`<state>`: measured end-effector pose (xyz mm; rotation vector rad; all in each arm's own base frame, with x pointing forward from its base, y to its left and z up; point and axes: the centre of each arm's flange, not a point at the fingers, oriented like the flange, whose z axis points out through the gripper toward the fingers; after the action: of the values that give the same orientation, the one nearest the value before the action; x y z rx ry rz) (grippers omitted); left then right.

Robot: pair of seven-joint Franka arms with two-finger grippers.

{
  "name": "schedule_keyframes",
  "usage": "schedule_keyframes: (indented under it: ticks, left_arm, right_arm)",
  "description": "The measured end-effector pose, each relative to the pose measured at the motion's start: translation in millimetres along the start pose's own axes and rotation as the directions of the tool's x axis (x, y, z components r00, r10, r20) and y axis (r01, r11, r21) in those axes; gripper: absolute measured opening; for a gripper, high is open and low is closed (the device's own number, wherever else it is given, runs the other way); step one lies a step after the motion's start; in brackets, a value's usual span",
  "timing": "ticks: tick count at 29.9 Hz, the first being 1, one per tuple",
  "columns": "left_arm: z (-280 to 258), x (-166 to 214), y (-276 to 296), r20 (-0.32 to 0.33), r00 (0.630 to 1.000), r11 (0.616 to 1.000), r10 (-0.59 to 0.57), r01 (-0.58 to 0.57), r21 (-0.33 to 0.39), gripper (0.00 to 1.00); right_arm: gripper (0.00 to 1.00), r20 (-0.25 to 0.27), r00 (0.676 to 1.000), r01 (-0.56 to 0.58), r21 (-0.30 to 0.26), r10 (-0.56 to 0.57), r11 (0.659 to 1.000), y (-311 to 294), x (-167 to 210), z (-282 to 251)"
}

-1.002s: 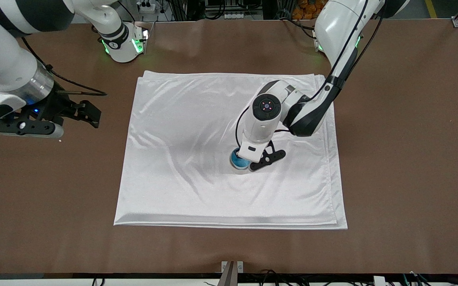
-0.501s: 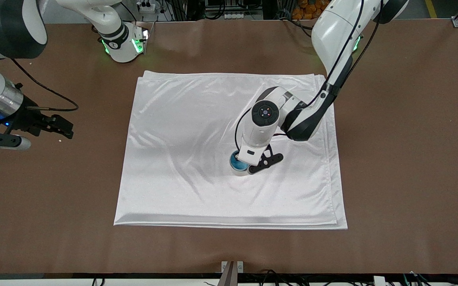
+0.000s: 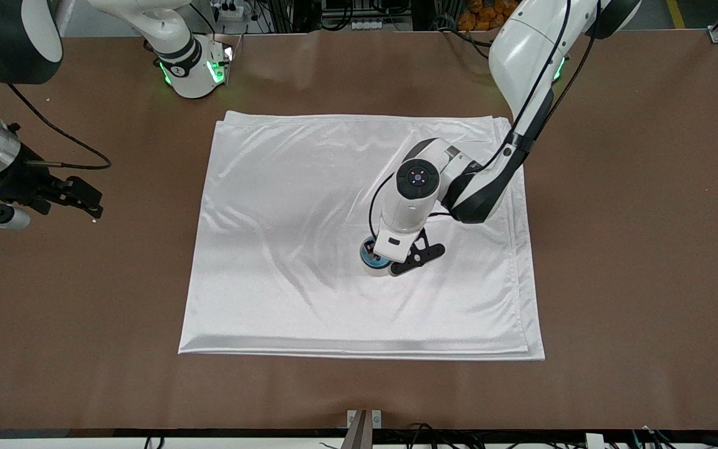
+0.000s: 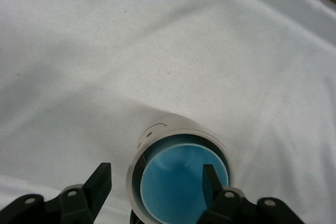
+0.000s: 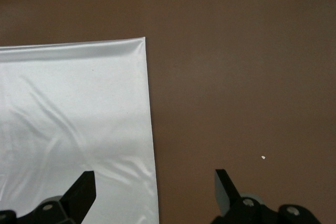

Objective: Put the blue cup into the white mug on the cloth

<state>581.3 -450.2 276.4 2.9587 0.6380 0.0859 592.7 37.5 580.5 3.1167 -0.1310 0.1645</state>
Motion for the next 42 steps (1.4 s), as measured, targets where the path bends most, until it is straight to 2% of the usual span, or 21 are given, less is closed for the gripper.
schedule_keyframes:
  ticks: [1, 2, 4, 5, 12, 22, 33, 42]
  left_arm:
    - [-1, 1, 0, -0.003, 1.000, 1.000, 0.001, -0.001, -0.001, 0.81]
    - [-2, 4, 0, -0.007, 1.000, 1.000, 0.002, -0.002, -0.003, 0.90]
    - [-6, 13, -3, -0.022, 1.000, 1.000, 0.001, -0.001, -0.004, 0.99]
    - [-8, 19, -5, -0.030, 1.000, 1.000, 0.003, -0.003, -0.005, 1.00]
    - [-28, 73, -32, -0.073, 0.997, 1.000, -0.002, 0.001, -0.014, 1.00]
    - [-66, 172, -108, -0.120, 0.993, 1.000, 0.010, -0.011, -0.005, 1.00]
    - [-75, 265, -223, -0.095, 0.987, 0.990, 0.129, -0.122, 0.068, 1.00]
    - [-74, 285, -265, -0.036, 0.968, 0.965, 0.247, -0.242, 0.101, 1.00]
  right_arm:
    - [1.00, -0.005, 1.000, -0.001, 0.001, 0.001, 1.000, 0, 0, -2]
    - [1.00, -0.011, 1.000, -0.002, 0.002, 0.002, 1.000, 1, 0, -4]
    - [1.00, -0.022, 1.000, -0.003, 0.003, 0.003, 1.000, 4, 0, -10]
    - [1.00, -0.028, 1.000, 0.001, 0.003, -0.001, 1.000, 7, 0, -13]
    - [1.00, -0.062, 0.998, 0.015, 0.002, -0.014, 1.000, 29, 4, -30]
    - [1.00, -0.082, 0.997, -0.013, -0.002, 0.013, 1.000, 57, 8, -39]
    - [1.00, -0.109, 0.994, -0.031, -0.003, 0.031, 1.000, 67, 10, -52]
    - [1.00, -0.124, 0.992, -0.030, -0.001, 0.030, 1.000, 67, 11, -60]
